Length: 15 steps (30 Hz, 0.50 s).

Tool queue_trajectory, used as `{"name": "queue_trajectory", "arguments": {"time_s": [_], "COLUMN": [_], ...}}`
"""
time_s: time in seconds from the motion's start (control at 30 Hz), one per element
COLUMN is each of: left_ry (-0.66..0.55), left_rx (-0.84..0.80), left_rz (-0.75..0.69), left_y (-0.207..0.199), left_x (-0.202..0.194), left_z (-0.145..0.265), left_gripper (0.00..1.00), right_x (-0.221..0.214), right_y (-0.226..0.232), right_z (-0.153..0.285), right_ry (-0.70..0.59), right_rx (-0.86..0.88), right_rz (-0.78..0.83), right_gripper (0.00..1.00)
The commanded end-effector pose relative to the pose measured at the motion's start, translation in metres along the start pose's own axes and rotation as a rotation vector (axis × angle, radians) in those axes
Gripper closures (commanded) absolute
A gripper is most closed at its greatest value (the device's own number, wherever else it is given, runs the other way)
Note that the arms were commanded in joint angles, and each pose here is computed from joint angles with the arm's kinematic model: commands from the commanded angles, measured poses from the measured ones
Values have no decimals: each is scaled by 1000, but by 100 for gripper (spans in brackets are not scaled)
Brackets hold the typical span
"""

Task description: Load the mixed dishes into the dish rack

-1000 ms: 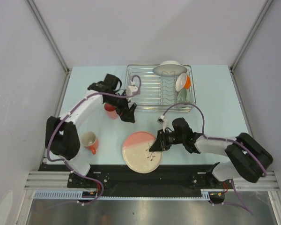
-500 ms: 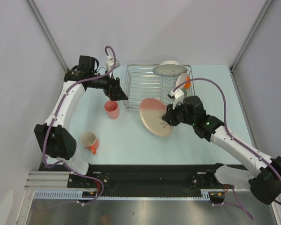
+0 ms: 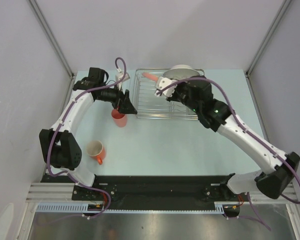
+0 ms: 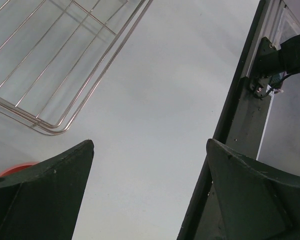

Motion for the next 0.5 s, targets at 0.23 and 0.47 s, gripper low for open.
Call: {"name": "queue_trajectory", "arguments": {"time_s": [0.23, 0.47], "left_ry": [-16, -16], "left_rx": [-6, 2], "left_rz": [-41, -50], "left_y": [-1, 1], "left_x": [0, -1], "left_z": [-1, -1], "left_gripper": [0, 0], "right_x": [-41, -63], "right_y": [-39, -29], "right_z": [-30, -35], "right_ry": [291, 306], "right_rx": [-37, 33], "right_rz": [508, 484], "right_gripper": [100, 100]}}
Point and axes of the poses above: each gripper's point midway between its finger pads, its own z axis back along the fingers, its own y axis along the line the jaws close on, x = y × z, the point moved 1 cm from there along z, back along the fingers, and after that the axes turned 10 degrees about z, right-handed, at the moved point
